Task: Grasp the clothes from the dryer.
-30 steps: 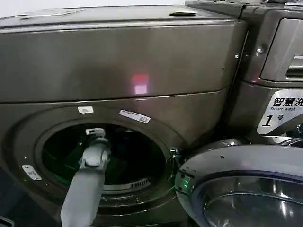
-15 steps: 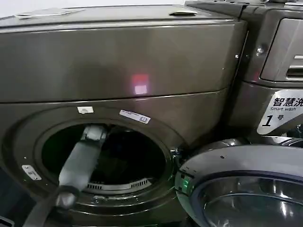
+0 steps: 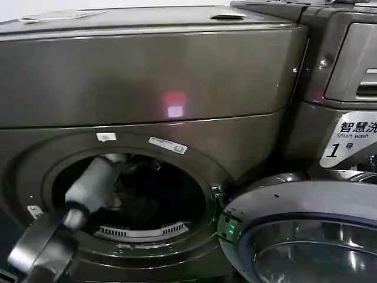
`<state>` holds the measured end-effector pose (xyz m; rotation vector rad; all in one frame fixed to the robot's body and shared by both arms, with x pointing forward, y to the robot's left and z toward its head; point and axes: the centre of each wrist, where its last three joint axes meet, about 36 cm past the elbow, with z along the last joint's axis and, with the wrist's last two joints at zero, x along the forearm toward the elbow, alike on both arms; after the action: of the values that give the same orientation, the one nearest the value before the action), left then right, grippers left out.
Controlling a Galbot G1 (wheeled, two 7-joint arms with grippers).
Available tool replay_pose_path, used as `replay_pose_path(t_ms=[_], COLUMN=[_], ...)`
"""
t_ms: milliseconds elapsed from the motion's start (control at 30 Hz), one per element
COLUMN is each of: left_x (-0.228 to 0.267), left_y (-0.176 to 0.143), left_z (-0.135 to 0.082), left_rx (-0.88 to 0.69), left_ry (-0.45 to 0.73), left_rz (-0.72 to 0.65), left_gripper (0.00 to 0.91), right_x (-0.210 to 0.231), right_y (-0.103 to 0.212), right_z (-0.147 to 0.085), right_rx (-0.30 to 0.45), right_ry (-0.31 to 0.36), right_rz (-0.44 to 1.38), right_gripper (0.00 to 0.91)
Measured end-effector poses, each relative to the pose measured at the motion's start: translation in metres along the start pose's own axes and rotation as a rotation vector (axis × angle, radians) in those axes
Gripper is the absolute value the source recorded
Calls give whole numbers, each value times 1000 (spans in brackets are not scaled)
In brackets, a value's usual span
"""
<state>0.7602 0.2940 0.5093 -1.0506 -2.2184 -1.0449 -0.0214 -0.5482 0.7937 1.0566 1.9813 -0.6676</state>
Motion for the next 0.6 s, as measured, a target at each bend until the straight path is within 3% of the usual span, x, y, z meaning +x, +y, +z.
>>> replay_pose_path(t_ms=[600], left_x=[12], left_y=[39], left_z=[-50], left_rx=[-400], left_ry=[411], left_rz=[150], left_gripper=[907], right_x=[2], right_y=[-3], right_z=[-1], right_rx=[3], right_ry=[-3], right_rz=[11], right_gripper=[907])
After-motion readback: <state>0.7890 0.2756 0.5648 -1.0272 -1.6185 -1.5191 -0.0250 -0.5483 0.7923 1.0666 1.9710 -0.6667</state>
